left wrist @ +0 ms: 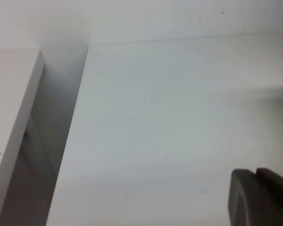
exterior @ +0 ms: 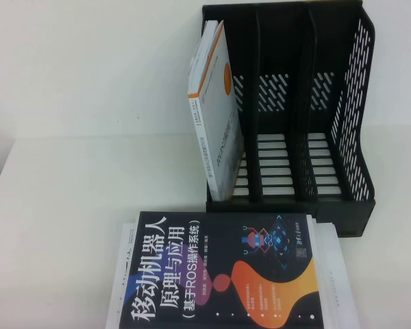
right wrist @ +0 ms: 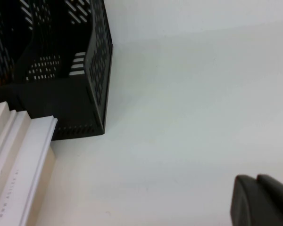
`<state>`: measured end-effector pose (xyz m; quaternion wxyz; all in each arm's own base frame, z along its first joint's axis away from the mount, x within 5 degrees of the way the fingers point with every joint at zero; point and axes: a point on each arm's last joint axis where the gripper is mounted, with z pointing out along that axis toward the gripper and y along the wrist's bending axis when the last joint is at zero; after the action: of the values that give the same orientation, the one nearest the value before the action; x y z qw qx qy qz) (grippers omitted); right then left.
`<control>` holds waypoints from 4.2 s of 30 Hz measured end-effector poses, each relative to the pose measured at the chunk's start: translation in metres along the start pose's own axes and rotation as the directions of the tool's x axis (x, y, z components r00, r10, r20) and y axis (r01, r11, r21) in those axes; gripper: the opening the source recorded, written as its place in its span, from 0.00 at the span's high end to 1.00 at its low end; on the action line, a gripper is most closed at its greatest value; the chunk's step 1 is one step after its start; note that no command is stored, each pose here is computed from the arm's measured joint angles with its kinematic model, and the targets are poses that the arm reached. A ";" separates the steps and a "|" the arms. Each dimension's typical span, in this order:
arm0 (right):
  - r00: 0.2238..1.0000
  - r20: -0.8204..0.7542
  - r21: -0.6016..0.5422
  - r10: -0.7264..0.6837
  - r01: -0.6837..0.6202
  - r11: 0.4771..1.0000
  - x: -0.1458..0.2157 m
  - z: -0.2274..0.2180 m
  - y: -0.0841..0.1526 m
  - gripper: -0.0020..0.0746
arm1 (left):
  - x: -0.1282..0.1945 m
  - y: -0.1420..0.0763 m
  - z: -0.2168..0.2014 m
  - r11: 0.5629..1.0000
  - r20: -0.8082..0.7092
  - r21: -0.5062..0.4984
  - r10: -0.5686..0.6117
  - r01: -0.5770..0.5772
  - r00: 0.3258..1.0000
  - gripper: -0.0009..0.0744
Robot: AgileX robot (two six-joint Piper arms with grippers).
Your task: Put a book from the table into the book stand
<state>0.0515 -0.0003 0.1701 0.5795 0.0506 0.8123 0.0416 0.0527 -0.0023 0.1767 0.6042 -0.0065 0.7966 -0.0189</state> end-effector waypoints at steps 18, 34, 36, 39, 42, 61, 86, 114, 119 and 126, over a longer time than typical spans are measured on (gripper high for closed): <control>1.000 0.000 0.000 0.000 0.000 1.000 0.000 0.000 0.000 0.98 | -0.006 -0.001 0.000 0.999 0.082 0.011 -0.042 0.041 0.996 0.99; 0.795 0.605 -0.117 0.040 0.040 0.992 -0.053 -0.018 0.010 0.98 | -0.050 0.003 -0.015 0.999 0.563 -0.010 -0.036 0.050 0.826 0.99; 0.744 0.666 -0.128 0.049 0.049 0.991 -0.059 -0.023 0.011 0.98 | -0.056 0.004 -0.020 0.999 0.633 -0.013 -0.032 0.053 0.773 0.99; 0.676 0.734 -0.141 0.062 0.062 0.988 -0.065 -0.029 0.013 0.98 | -0.062 0.005 -0.026 0.998 0.704 -0.016 -0.030 0.058 0.709 0.99; 0.632 0.772 -0.149 0.071 0.071 0.986 -0.068 -0.034 0.013 0.98 | -0.068 0.005 -0.031 0.998 0.760 -0.018 -0.025 0.060 0.649 0.99; 0.984 0.129 0.006 0.125 -0.127 0.992 -0.139 -0.062 0.015 0.98 | -0.134 -0.006 -0.044 0.957 0.391 0.134 -0.290 0.258 0.873 0.99; 0.700 -0.685 -0.503 -0.201 -0.256 0.825 -0.114 0.125 0.105 0.97 | -0.104 -0.026 0.092 0.837 -0.576 -0.068 -0.477 0.542 0.664 0.99; 0.560 -0.766 -0.502 -0.316 -0.215 0.838 -0.061 0.180 0.143 0.97 | -0.103 -0.030 0.097 0.841 -0.590 -0.015 -0.444 0.540 0.675 0.99; 0.561 -0.764 -0.506 -0.318 -0.216 0.835 -0.062 0.181 0.144 0.97 | -0.103 -0.030 0.097 0.841 -0.590 -0.014 -0.443 0.540 0.675 0.99; 0.555 -0.767 -0.509 -0.322 -0.221 0.832 -0.062 0.180 0.144 0.97 | -0.103 -0.030 0.097 0.862 -0.590 0.015 -0.401 0.507 0.701 0.99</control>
<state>0.2463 0.1358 0.1880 0.1162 -0.1690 0.9393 0.2750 0.1735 -0.0306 0.2513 0.3136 -0.1439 0.9076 -0.2392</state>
